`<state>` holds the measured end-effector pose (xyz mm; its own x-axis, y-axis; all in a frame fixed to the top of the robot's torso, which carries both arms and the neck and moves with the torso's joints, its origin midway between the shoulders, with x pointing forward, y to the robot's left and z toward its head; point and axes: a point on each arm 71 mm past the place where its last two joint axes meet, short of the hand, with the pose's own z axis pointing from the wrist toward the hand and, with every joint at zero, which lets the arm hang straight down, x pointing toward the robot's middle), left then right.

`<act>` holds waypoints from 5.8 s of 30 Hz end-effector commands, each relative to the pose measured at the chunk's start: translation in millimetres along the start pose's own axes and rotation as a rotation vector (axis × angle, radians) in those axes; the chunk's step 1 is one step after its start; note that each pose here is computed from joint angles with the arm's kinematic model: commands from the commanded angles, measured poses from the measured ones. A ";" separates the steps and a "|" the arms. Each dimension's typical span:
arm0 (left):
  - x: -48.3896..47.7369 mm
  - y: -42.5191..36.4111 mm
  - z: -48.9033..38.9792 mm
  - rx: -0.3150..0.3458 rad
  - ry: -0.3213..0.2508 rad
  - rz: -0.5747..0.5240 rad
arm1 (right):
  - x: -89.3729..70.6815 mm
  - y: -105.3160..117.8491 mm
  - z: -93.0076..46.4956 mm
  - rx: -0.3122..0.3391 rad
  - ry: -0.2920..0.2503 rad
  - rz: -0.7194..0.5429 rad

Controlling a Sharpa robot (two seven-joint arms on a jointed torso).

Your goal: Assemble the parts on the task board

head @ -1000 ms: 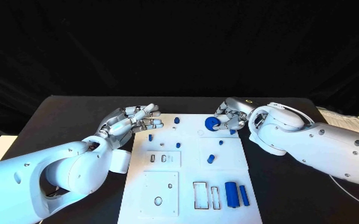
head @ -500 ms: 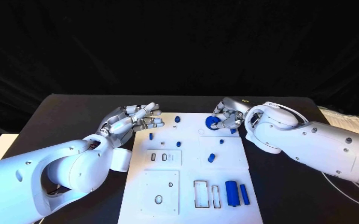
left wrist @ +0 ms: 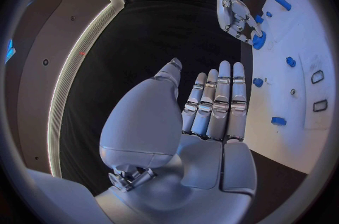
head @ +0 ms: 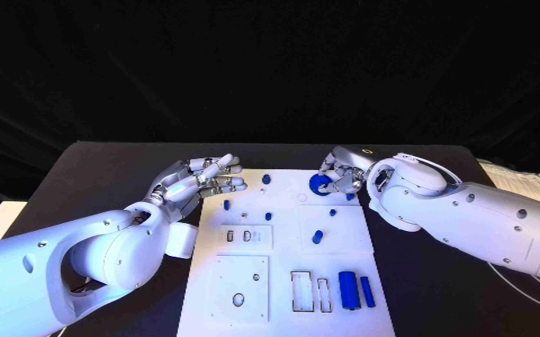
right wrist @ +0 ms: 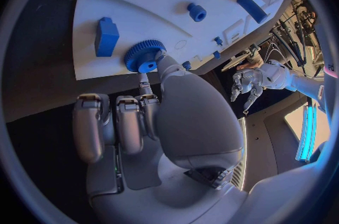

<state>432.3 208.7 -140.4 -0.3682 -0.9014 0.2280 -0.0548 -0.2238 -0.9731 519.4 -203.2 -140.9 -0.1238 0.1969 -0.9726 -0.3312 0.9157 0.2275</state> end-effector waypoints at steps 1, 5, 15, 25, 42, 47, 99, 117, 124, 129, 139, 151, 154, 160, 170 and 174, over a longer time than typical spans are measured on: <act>2.1 -0.8 0.3 0.003 0.022 -0.011 | 6.1 0.0 -1.3 -0.014 0.005 -0.099; 1.7 -0.7 0.3 0.003 0.021 -0.011 | 7.9 0.9 -1.8 -0.021 0.004 -0.115; 1.7 -0.6 0.3 0.001 0.021 -0.011 | 14.3 4.9 -1.5 -0.029 0.032 -0.110; 1.9 -0.4 0.2 -0.002 0.022 -0.011 | 8.0 10.5 -1.5 -0.035 -0.058 -0.054; -0.4 0.3 0.5 -0.014 0.021 -0.011 | 1.5 79.7 -2.7 -0.200 -0.149 -0.049; -0.2 0.4 0.6 -0.015 0.023 -0.011 | 5.1 97.8 1.1 -0.238 -0.147 -0.055; 1.9 1.1 1.5 -0.018 0.028 -0.013 | 43.4 118.5 29.9 -0.202 -0.014 -0.079; 1.2 0.8 0.7 -0.019 0.025 -0.012 | 43.1 112.5 28.8 -0.193 -0.026 -0.048; 0.8 0.6 0.5 -0.019 0.024 -0.012 | 38.9 109.0 24.8 -0.205 -0.103 -0.013; -0.6 0.4 0.3 -0.018 0.020 -0.010 | 36.5 104.1 19.4 -0.247 -0.129 0.042; -4.0 1.0 2.3 -0.017 0.013 -0.008 | 16.6 61.0 -5.3 -0.299 -0.064 0.268; -4.5 4.0 8.1 -0.015 0.016 -0.009 | -5.1 -36.5 -39.6 -0.166 -0.051 0.336; -4.4 5.3 9.7 -0.016 0.018 -0.011 | -6.1 -54.6 -44.1 -0.129 -0.059 0.326; -4.9 7.3 11.9 -0.018 0.018 -0.012 | -2.4 -74.4 -48.1 -0.084 -0.058 0.309; -8.3 8.6 13.3 -0.018 0.010 -0.009 | 13.1 -80.1 -45.5 -0.067 -0.034 0.300; -8.8 8.8 13.6 -0.018 0.009 -0.009 | 19.8 -78.7 -43.2 -0.068 -0.022 0.297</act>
<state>448.1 212.0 -151.7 -0.3549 -0.9071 0.2264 -0.0802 -0.2117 -0.9740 503.0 -289.2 -174.1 -0.1878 0.4778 -0.8582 -0.3258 0.7939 0.5133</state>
